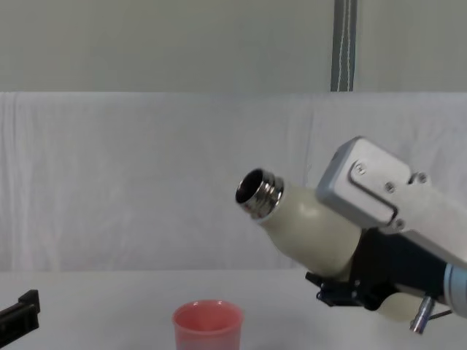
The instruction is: Grasp the thermos with one hand and pour water into the cup lid.
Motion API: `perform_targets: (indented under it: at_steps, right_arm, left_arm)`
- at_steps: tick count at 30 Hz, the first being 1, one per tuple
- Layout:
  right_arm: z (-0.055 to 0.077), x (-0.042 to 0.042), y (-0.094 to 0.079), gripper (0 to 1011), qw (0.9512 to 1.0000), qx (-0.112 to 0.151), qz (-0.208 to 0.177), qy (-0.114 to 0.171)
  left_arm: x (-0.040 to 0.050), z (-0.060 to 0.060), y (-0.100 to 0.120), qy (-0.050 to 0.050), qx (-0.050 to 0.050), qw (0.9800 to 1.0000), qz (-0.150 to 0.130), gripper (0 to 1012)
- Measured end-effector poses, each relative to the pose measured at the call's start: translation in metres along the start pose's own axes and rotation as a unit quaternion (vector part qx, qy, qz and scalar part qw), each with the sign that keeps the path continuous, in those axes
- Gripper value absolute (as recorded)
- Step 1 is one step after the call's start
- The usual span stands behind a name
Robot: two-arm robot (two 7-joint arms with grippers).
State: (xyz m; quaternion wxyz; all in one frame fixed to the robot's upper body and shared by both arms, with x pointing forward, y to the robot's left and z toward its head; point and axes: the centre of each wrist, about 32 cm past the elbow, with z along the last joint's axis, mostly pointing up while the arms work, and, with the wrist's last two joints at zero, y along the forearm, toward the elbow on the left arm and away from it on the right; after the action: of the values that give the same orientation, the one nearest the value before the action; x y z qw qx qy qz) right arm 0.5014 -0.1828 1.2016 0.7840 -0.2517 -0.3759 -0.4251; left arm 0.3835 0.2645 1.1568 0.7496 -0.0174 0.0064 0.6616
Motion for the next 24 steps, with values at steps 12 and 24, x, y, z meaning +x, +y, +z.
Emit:
perform_targets:
  at_steps: [12, 24]
  right_arm:
    - [0.003, -0.0113, 0.014, 950, 0.9985, -0.028, 0.014, -0.045]
    - [0.007, -0.0192, 0.02, 950, 0.9936, -0.026, 0.016, -0.109]
  left_arm:
    - [0.0, 0.0, 0.0, 0.0, 0.0, 1.0, 0.0, 1001]
    - [0.0, 0.0, 0.0, 0.0, 0.0, 1.0, 0.0, 1001]
